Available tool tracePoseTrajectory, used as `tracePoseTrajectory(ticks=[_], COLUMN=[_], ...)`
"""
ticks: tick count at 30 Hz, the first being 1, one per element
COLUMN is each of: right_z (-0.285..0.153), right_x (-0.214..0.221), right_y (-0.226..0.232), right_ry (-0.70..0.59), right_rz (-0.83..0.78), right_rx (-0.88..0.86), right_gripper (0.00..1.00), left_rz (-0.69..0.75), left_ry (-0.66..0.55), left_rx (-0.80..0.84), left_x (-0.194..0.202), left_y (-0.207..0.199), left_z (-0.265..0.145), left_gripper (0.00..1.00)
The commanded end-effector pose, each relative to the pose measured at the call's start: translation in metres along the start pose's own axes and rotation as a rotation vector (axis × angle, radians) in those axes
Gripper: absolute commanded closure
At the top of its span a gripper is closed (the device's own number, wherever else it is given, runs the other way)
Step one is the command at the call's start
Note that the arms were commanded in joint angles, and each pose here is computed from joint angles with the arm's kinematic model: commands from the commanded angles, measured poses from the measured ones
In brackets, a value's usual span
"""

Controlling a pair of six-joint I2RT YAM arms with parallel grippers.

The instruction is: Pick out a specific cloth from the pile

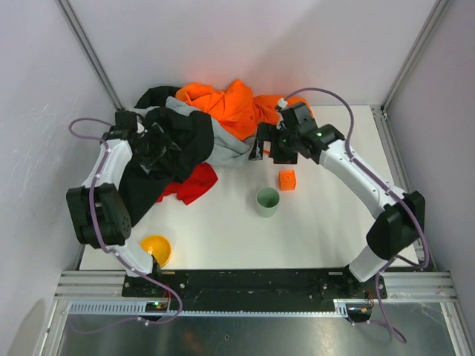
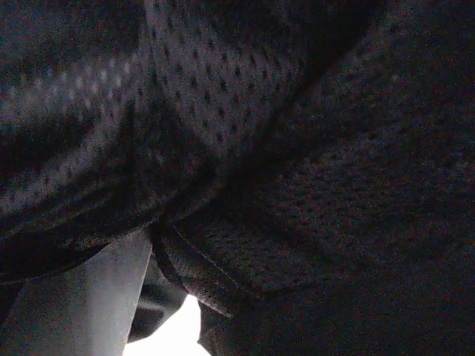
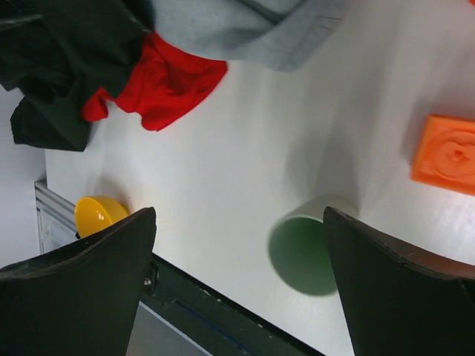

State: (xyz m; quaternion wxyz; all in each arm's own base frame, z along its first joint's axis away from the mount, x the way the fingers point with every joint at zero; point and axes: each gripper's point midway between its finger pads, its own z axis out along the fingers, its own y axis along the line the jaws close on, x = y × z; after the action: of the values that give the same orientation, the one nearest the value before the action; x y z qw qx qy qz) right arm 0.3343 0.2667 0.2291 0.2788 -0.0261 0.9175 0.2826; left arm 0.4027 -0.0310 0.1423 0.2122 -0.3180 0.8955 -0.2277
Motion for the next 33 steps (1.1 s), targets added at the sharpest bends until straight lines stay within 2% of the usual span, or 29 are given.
tracePoseTrajectory(ticks=[1, 7, 12, 22, 25, 33], right_z=[0.013, 0.045, 0.065, 0.092, 0.102, 0.112], right_x=[-0.004, 0.012, 0.029, 0.069, 0.081, 0.094], right_y=[0.046, 0.083, 0.108, 0.121, 0.119, 0.114], right_ry=[0.014, 0.1, 0.169, 0.309, 0.35, 0.405], right_rz=[-0.048, -0.103, -0.125, -0.149, -0.142, -0.124], right_rx=[-0.074, -0.101, -0.131, -0.154, -0.154, -0.143], right_gripper=[0.01, 0.01, 0.01, 0.01, 0.01, 0.01], left_rz=[-0.01, 0.041, 0.059, 0.187, 0.259, 0.592], left_ry=[-0.048, -0.085, -0.07, -0.154, -0.174, -0.244], left_rx=[0.035, 0.051, 0.072, 0.026, 0.011, -0.086], left_x=[0.01, 0.021, 0.026, 0.014, 0.014, 0.025], left_y=[-0.001, 0.002, 0.0, 0.008, 0.009, -0.015], left_z=[-0.029, -0.046, -0.047, -0.059, -0.062, -0.062], left_gripper=[0.0, 0.0, 0.0, 0.0, 0.0, 0.0])
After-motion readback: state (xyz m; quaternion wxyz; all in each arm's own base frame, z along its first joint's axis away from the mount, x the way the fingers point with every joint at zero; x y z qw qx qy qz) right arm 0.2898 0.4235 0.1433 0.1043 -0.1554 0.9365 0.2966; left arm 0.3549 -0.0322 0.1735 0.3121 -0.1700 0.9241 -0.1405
